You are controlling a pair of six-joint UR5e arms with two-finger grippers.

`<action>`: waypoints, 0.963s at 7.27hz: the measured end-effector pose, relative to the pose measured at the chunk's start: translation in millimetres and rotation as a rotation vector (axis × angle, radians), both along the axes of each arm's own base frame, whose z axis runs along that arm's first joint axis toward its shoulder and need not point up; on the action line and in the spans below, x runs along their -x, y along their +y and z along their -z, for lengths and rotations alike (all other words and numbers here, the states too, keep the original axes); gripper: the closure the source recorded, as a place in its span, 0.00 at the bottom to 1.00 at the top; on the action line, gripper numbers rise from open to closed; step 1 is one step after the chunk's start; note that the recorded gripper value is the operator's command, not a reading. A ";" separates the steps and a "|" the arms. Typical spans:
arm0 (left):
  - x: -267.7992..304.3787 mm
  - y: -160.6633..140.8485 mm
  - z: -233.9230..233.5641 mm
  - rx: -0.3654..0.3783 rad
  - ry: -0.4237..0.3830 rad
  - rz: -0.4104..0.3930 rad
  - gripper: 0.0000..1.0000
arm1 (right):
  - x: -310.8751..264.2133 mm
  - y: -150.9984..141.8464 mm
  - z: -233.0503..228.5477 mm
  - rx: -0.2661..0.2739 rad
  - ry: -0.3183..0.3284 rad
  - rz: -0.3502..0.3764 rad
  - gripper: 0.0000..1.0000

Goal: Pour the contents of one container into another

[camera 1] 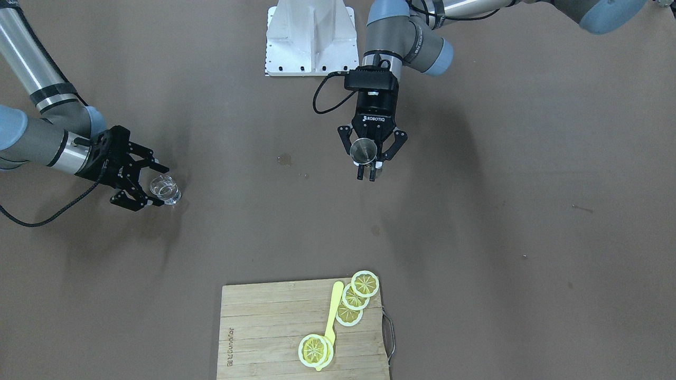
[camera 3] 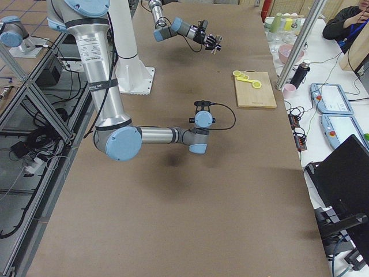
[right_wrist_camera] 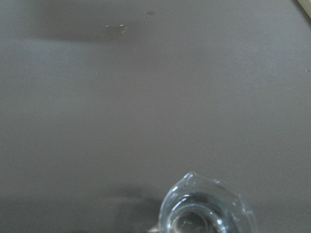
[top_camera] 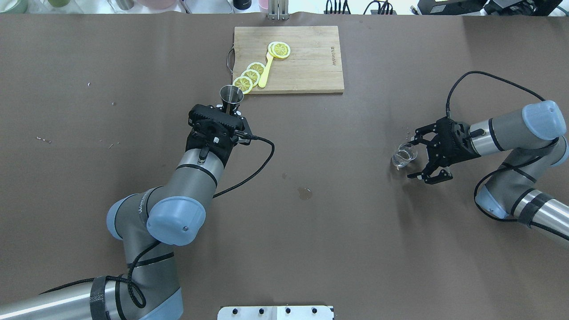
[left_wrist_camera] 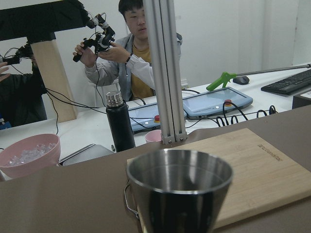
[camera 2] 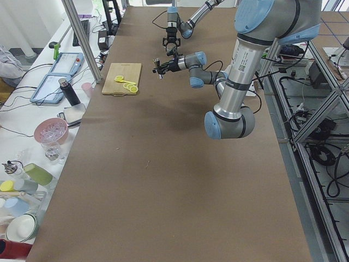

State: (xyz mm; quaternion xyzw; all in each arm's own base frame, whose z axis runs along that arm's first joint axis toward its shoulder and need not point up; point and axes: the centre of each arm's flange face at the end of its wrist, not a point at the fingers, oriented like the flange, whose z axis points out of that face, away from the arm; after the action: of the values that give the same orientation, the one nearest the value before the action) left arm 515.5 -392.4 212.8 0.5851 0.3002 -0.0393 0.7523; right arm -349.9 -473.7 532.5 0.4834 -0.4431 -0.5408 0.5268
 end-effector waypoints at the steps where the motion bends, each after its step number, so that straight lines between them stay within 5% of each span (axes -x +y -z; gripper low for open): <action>1: 1.1 7.8 4.0 -0.035 0.019 -0.015 1.00 | 2.5 -2.8 2.9 0.000 -0.003 -0.001 0.16; 7: -42.7 40.1 6.8 -0.091 -0.031 -0.124 1.00 | 5.8 -7.3 3.0 0.005 -0.001 0.000 0.75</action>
State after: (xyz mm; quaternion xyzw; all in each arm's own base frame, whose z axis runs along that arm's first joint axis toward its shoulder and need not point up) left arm 558.2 -352.3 206.0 0.5995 0.3255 0.0301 0.7306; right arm -355.7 -481.0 529.5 0.4824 -0.4447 -0.5393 0.5279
